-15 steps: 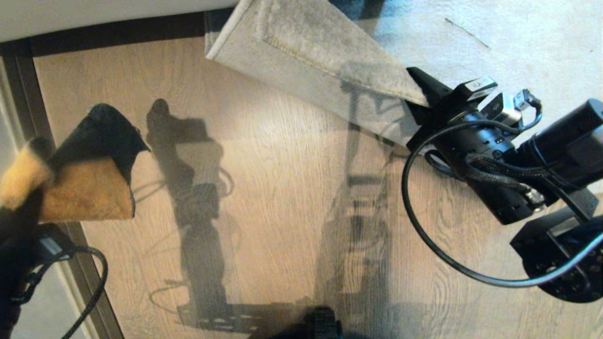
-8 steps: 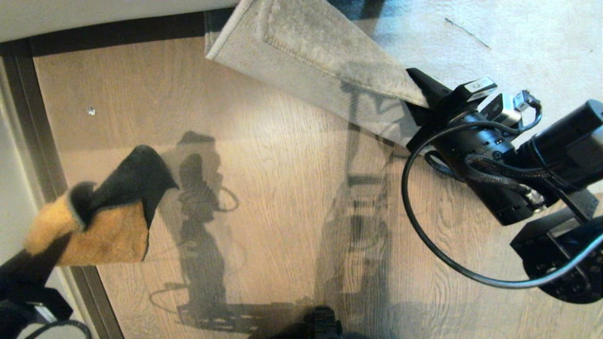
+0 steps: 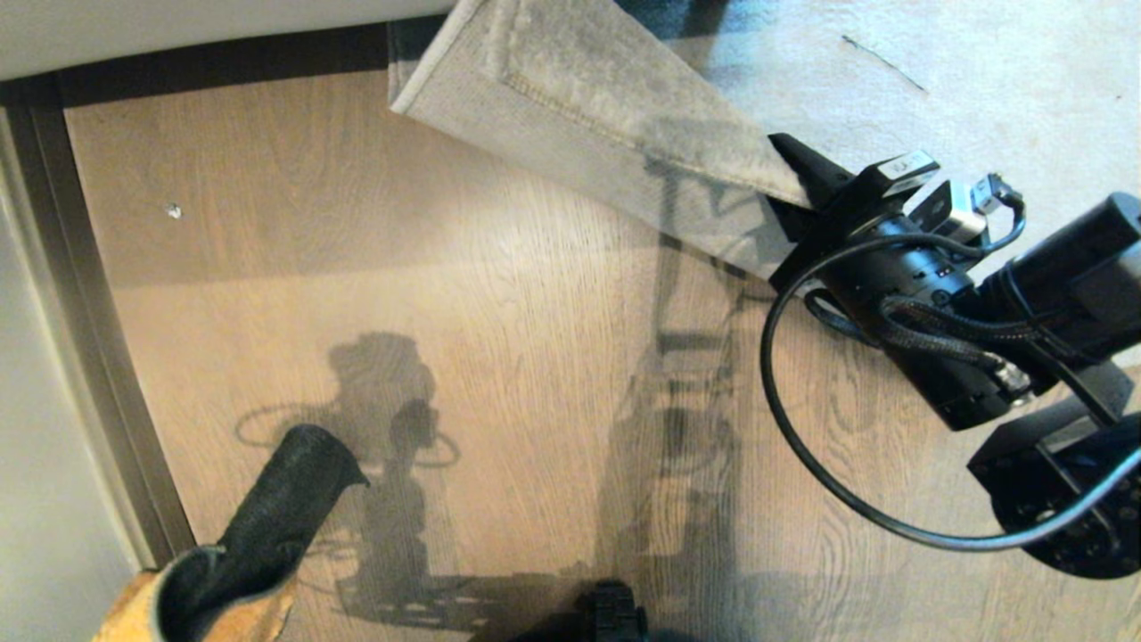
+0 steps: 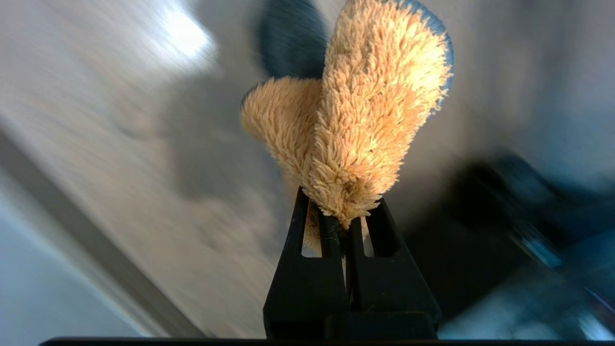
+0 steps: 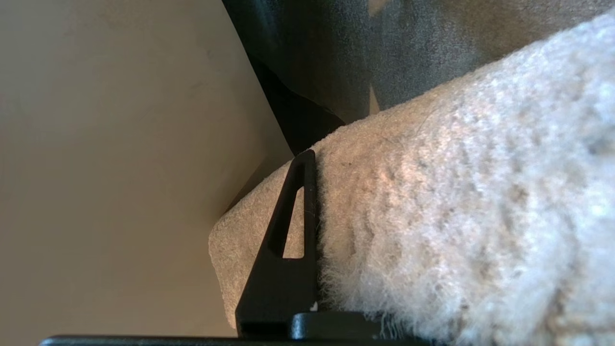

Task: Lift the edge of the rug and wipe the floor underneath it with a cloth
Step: Lay down the carpet

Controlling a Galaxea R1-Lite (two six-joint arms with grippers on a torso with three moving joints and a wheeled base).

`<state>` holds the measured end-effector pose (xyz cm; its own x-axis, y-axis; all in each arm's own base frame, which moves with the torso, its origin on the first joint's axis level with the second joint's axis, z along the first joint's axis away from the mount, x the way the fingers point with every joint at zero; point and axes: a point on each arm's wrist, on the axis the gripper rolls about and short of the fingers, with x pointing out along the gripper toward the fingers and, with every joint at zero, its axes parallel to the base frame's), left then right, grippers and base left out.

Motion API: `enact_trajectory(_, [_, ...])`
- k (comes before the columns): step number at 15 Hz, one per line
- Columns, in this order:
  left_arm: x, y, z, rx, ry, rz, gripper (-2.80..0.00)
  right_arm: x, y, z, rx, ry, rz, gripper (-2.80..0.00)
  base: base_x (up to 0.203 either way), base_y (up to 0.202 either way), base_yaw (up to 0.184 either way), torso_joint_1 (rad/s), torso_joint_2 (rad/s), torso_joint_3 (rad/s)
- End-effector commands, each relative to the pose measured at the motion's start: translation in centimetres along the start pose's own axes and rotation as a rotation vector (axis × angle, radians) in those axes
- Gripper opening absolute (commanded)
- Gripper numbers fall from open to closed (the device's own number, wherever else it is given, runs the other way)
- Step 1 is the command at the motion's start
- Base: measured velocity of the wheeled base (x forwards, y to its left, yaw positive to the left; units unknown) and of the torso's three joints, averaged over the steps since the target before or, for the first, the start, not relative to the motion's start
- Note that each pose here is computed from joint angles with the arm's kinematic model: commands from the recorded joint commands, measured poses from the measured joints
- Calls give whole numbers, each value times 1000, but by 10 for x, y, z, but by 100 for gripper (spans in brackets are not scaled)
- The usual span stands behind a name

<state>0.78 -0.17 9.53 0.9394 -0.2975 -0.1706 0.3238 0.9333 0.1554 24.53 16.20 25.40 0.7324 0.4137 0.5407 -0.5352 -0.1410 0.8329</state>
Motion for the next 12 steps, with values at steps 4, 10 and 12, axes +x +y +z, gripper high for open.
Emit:
enact_trajectory(4, [-6, -4, -19, -115, 115, -66, -280, -1, 6, 1, 12, -7, 47, -280, 0, 0, 0, 0, 0, 0])
enact_trajectory(10, [-6, -4, -18, -116, 108, -65, -280, -4, 10, 1, -2, -6, 52, -280, 0, 0, 0, 0, 0, 0])
enact_trajectory(12, [-6, -4, -18, -116, 108, -65, -280, -5, 10, 1, -4, -6, 52, -280, 0, 0, 0, 0, 0, 0])
